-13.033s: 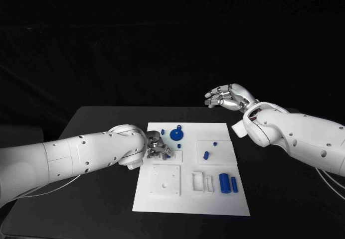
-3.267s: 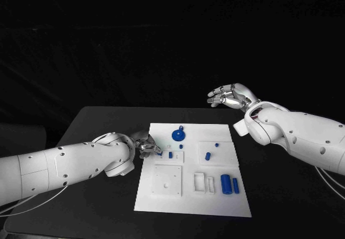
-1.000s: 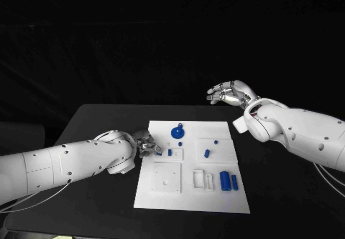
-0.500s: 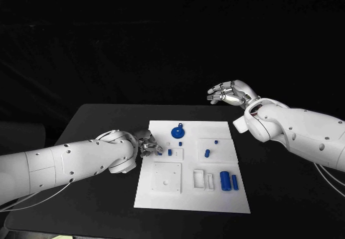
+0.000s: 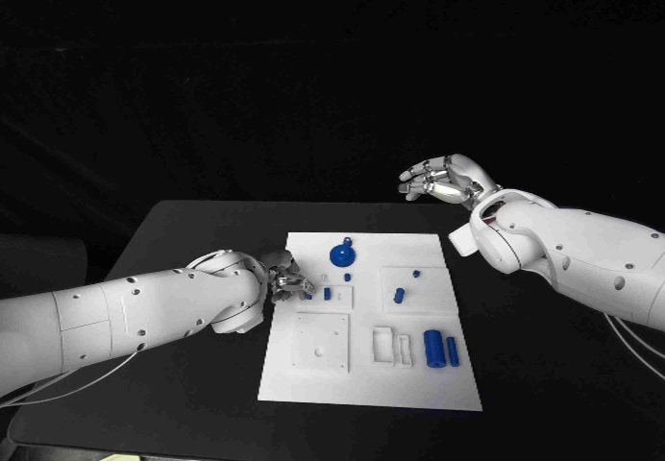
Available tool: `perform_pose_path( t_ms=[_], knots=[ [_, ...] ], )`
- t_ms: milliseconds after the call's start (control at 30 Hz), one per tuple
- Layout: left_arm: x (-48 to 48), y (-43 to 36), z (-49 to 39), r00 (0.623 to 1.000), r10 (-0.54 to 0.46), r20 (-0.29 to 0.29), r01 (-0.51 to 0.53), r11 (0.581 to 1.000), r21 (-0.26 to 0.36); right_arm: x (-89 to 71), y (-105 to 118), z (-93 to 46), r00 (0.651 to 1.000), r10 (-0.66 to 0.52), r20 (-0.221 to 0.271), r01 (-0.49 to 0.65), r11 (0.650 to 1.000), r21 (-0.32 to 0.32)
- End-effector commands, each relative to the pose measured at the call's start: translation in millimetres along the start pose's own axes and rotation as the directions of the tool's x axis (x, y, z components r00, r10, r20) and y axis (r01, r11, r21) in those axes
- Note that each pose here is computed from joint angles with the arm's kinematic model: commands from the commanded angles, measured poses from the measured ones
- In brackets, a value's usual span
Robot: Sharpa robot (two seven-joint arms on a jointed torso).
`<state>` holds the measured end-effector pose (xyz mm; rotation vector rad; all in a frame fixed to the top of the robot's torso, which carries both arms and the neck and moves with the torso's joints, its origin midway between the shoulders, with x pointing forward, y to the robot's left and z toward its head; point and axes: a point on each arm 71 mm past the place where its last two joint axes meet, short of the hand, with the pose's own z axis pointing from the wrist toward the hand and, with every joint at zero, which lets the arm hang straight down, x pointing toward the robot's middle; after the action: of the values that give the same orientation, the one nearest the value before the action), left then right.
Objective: Assemble the parts on the task board
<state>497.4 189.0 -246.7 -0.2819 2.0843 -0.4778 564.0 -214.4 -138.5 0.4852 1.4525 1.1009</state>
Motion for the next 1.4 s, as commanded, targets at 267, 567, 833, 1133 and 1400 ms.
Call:
perform_pose_path(
  t_ms=[267, 567, 833, 1133, 1400],
  knots=[
    [14.3, -1.9, 3.7, 0.997, 0.027, -0.077, -0.028, 1.0, -0.01, 2.0, 1.2, 0.3, 1.0, 0.004, -0.016, -0.004, 1.0, -0.008],
    [15.3, 0.5, 5.4, 0.996, 0.028, -0.084, -0.03, 0.999, -0.023, 1.7, 0.9, 0.4, 1.0, 0.004, -0.015, -0.004, 1.0, -0.007],
    [13.0, 6.2, 4.9, 0.997, 0.023, -0.078, -0.026, 0.999, -0.046, 1.4, 0.1, 0.1, 1.0, 0.003, -0.015, -0.004, 1.0, -0.005],
    [9.2, 11.2, 4.5, 0.998, 0.013, -0.054, -0.016, 0.998, -0.058, 1.4, -0.3, -0.1, 1.0, 0.003, -0.013, -0.003, 1.0, -0.005],
    [6.0, 14.4, 2.5, 1.0, 0.0, -0.025, -0.002, 0.998, -0.058, 1.8, -0.8, -0.1, 1.0, 0.003, -0.013, -0.003, 1.0, -0.004]
  ],
)
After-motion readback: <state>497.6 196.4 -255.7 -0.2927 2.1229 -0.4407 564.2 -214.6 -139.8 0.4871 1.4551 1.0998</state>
